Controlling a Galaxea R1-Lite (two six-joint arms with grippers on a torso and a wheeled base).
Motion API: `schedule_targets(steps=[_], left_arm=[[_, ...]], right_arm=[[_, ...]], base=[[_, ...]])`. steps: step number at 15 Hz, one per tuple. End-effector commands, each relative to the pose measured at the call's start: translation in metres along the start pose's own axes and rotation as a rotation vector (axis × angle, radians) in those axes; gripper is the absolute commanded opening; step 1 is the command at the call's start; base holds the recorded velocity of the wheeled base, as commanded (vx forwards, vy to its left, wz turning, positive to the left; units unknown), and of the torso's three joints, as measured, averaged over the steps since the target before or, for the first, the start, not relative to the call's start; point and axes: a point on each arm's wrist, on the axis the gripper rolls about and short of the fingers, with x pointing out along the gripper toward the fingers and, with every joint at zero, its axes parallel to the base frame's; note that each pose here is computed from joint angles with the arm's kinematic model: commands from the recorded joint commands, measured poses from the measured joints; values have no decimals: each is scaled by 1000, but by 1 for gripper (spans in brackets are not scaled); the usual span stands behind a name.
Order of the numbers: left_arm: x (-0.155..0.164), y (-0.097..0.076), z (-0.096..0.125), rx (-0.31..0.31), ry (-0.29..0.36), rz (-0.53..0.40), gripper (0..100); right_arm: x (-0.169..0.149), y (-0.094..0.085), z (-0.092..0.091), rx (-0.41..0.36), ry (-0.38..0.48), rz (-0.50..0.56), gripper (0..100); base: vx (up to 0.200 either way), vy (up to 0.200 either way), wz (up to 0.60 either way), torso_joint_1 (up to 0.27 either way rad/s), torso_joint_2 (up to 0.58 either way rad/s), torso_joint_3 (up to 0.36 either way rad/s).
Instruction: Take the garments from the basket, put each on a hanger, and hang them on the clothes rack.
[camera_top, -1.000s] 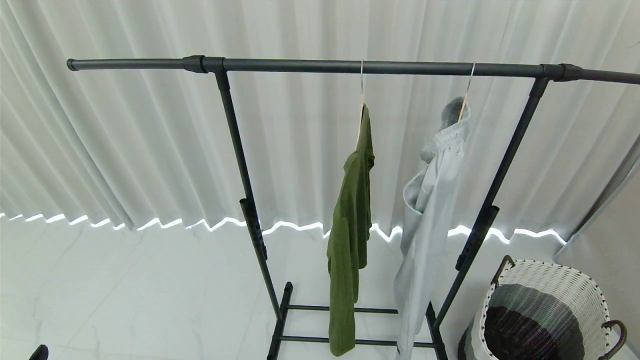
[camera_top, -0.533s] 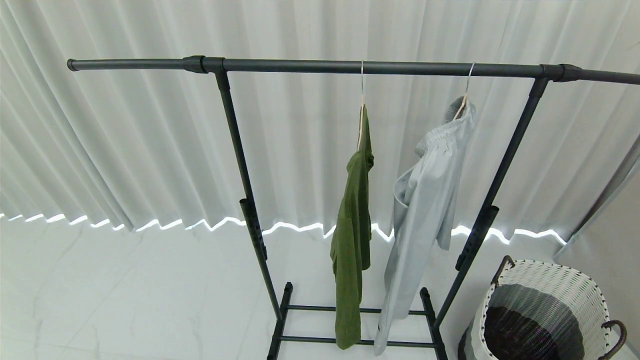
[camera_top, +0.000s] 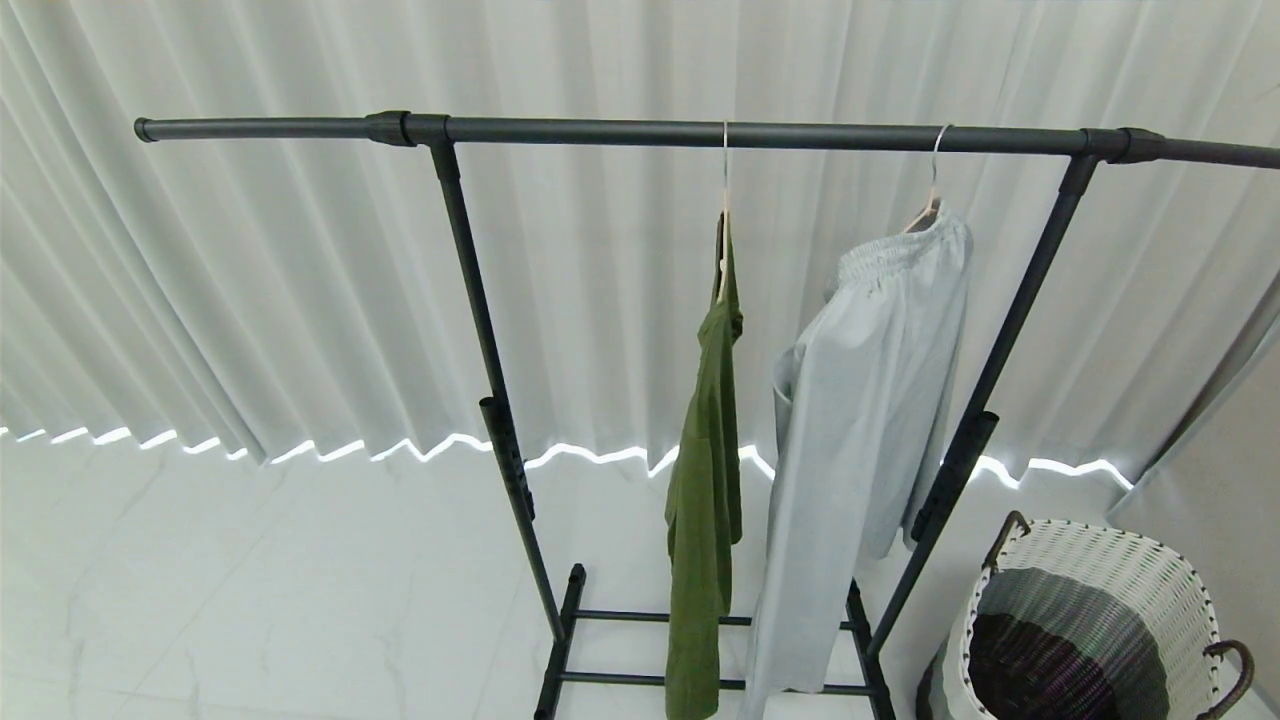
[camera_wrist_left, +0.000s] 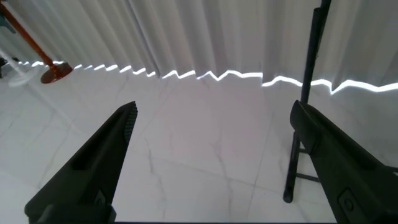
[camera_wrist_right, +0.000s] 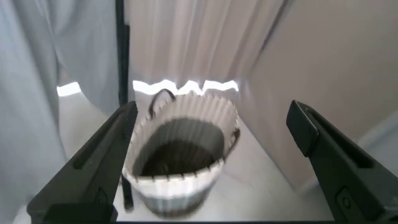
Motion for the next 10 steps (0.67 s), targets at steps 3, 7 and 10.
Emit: schedule_targets(steps=[3, 7, 10], left_arm=[[-1, -8, -2, -49, -30, -317, 100], [-1, -8, -4, -66, 0, -318, 100], [-3, -5, -5, -57, -49, -463, 100]], right_arm=[[2, 2, -7, -3, 21, 38, 100], [2, 3, -8, 16, 30, 44, 100], [2, 3, -8, 18, 30, 45, 100]], base=[[0, 0, 0, 0, 0, 0], [0, 0, 0, 0, 0, 0], [0, 0, 0, 0, 0, 0]])
